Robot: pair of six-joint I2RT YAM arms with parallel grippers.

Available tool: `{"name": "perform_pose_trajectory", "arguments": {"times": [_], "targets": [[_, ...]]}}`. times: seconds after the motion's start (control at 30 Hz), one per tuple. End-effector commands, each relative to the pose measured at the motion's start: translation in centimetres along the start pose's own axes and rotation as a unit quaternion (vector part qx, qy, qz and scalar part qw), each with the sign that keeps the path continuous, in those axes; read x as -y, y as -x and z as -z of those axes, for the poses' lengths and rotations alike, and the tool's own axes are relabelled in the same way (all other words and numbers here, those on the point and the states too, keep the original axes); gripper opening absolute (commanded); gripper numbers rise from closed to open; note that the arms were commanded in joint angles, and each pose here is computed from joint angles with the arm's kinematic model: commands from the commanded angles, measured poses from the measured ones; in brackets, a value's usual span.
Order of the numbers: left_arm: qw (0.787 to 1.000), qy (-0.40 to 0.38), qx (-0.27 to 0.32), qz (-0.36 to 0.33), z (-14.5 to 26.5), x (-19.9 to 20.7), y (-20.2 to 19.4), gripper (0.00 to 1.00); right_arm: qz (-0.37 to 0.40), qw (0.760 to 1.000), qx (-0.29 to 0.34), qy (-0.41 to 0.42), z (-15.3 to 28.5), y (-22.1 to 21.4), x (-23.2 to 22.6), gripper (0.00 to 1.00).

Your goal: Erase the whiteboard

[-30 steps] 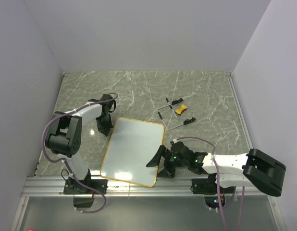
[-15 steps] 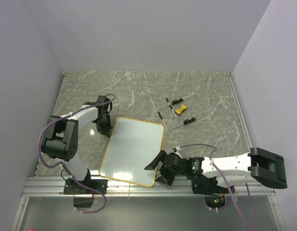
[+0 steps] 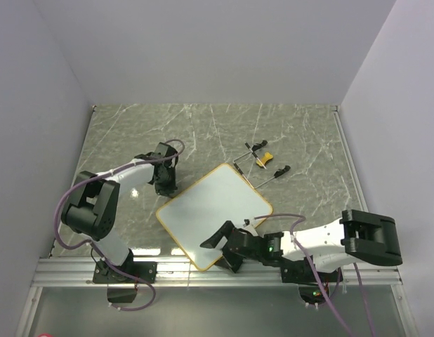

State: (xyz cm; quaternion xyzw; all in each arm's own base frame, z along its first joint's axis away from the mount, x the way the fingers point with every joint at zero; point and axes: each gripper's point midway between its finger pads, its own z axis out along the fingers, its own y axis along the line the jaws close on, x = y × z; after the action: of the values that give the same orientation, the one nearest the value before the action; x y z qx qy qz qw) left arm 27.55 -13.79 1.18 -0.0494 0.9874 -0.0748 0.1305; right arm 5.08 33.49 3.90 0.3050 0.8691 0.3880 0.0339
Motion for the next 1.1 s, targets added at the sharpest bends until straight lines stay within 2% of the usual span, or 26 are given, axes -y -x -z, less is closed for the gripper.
{"name": "perform_pose_trajectory", "arguments": {"times": [0.0, 0.13, 0.4, 0.7, 0.77, 0.93, 1.0, 1.07], "targets": [[0.986, -0.026, -0.166, 0.011, -1.0, 0.5, -9.3, 0.00, -0.001, 0.996, 0.071, -0.057, 0.0, 2.5, 4.4, 0.99], [0.980, -0.046, -0.191, 0.017, -0.7, 1.2, -10.4, 0.00, 0.005, 0.990, 0.114, -0.086, 0.3, 3.0, 5.1, 0.99], [0.963, -0.087, -0.255, -0.006, 2.4, 5.4, -16.1, 0.00, -0.028, 0.983, 0.173, -0.057, 0.7, 4.2, 3.7, 0.98], [0.938, -0.120, -0.321, -0.062, 4.3, 8.5, -22.4, 0.00, -0.067, 0.968, 0.226, -0.090, 5.0, 4.4, 7.6, 0.95], [0.933, -0.116, -0.333, -0.078, 4.1, 8.6, -23.7, 0.00, -0.073, 0.962, 0.257, -0.061, 5.9, 5.6, 6.8, 0.94], [0.920, -0.119, -0.362, -0.096, 4.1, 9.3, -26.2, 0.00, -0.079, 0.953, 0.291, 0.022, 7.9, 7.2, 3.0, 0.94], [0.918, -0.115, -0.366, -0.103, 4.0, 9.4, -26.6, 0.00, -0.075, 0.950, 0.303, 0.021, 8.8, 7.7, 2.4, 0.94], [0.925, -0.105, -0.345, -0.122, 3.8, 10.0, -25.7, 0.00, -0.070, 0.948, 0.311, -0.007, 9.8, 8.3, 3.0, 0.94]]}}
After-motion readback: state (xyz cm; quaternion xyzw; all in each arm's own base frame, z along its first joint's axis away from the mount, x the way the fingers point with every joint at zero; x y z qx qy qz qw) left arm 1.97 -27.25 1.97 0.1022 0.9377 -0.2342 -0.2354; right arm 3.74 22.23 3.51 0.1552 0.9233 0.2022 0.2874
